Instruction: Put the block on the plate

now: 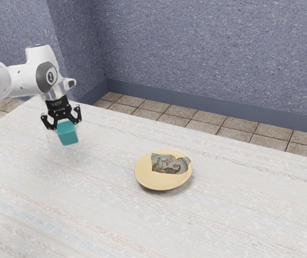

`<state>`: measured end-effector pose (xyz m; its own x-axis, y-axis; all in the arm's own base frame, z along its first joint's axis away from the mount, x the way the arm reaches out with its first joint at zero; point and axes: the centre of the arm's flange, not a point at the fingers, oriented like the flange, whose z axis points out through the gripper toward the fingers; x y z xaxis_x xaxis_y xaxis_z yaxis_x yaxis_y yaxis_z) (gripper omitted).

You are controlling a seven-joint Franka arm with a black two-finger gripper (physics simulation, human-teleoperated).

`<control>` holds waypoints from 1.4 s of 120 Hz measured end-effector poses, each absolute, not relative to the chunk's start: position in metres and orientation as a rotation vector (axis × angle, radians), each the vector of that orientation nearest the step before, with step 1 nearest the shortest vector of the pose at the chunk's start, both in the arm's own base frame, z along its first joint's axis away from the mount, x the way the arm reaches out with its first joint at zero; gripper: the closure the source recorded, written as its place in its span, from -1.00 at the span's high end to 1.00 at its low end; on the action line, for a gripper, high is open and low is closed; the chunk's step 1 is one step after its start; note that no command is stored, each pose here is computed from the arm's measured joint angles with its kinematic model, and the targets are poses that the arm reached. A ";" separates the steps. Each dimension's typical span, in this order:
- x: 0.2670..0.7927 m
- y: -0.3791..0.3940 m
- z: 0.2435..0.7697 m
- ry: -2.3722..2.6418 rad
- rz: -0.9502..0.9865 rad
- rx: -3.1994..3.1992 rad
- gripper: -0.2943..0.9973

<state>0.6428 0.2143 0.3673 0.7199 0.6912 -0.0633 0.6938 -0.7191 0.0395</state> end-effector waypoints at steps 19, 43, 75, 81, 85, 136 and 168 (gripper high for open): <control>0.658 0.147 0.388 0.999 -0.050 2.905 0.11; 0.670 0.058 0.395 0.803 -0.057 2.959 0.10; 0.664 -0.044 0.394 0.584 -0.092 3.000 0.09; 0.657 -0.060 0.391 0.550 -0.111 2.997 0.09; 0.652 -0.070 0.390 0.529 -0.123 2.994 0.09; 0.641 -0.151 0.390 0.356 -0.134 2.992 0.09; 0.670 -0.156 0.358 0.361 -0.141 3.025 0.09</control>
<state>0.6695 -0.1563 0.3585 0.9677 0.2302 -0.1026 0.2387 -0.9678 0.0804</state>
